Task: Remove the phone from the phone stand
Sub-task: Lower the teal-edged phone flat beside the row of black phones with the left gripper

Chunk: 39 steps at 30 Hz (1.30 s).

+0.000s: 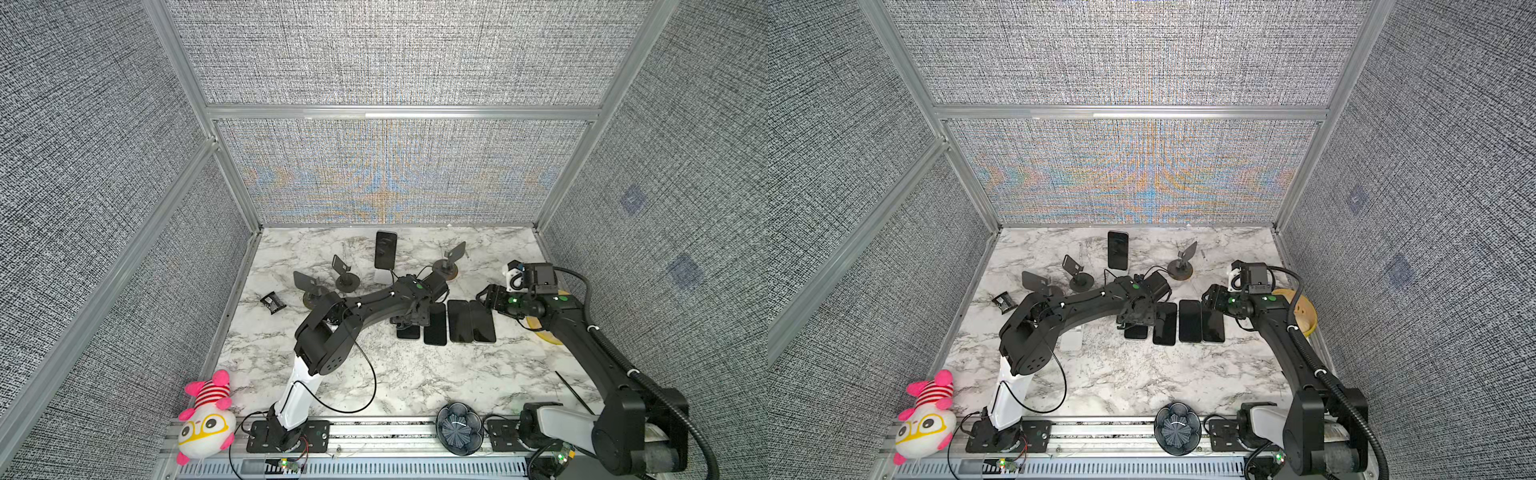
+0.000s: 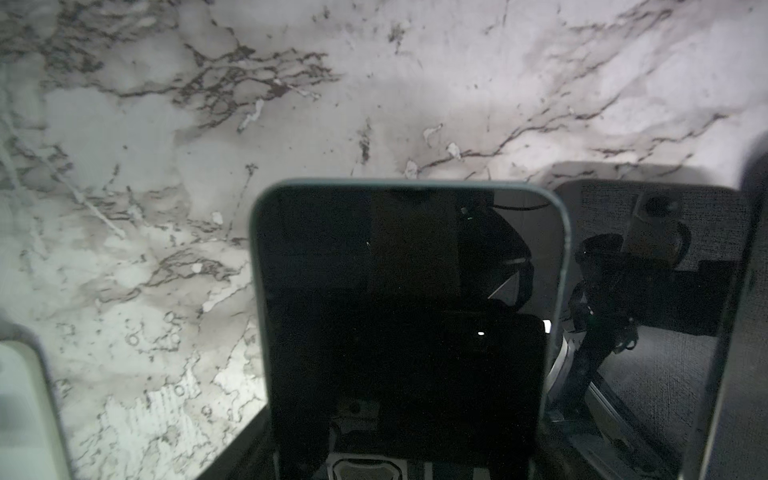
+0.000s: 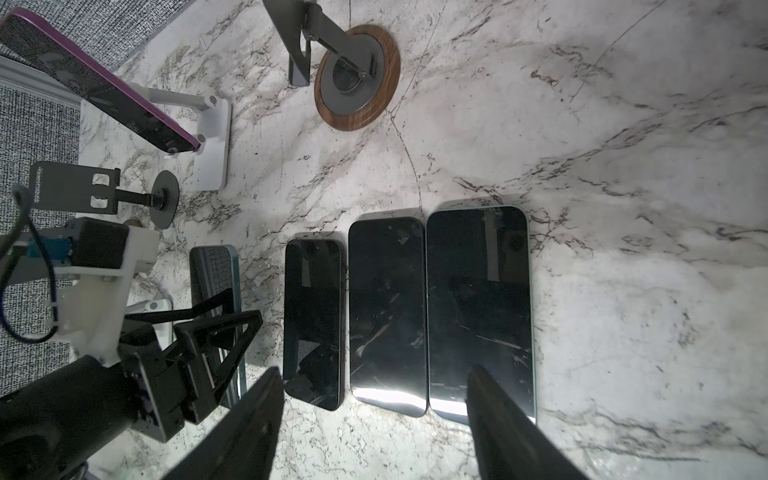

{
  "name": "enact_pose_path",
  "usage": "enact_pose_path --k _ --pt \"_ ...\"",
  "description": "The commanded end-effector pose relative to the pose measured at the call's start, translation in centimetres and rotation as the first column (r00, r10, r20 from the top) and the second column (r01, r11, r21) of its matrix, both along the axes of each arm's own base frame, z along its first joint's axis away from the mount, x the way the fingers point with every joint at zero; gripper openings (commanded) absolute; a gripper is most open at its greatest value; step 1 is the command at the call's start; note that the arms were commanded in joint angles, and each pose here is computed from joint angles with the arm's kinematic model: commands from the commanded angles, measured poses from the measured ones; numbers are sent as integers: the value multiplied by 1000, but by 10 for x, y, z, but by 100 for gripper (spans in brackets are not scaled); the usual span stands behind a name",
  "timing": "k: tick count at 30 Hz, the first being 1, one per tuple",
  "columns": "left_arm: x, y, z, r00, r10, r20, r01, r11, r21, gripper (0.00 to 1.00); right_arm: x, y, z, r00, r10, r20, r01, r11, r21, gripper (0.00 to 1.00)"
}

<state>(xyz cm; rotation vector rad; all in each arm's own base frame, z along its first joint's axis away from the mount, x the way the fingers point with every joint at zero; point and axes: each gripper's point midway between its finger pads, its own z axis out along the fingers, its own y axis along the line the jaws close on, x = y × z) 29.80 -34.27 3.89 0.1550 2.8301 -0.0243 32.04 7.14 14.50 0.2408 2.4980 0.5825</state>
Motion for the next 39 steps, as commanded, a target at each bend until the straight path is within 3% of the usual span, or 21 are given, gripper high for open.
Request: enact_pose_path --k 1,25,34,39 --pt "2 -11 0 999 -43 6 44 998 -33 4 0 2 -1 1000 11 7 -11 1000 3 70" --pt "-4 -7 -18 999 -38 -31 38 999 -13 14 -2 2 -2 1000 11 7 -11 1000 6 70" --pt "-6 -8 -24 998 -36 -50 36 999 -14 37 -2 2 -2 1000 13 10 -13 1000 2 70" --pt "-7 -9 -28 998 -37 -59 36 999 -17 41 -5 1 1 1000 15 12 -15 1000 -1 70"
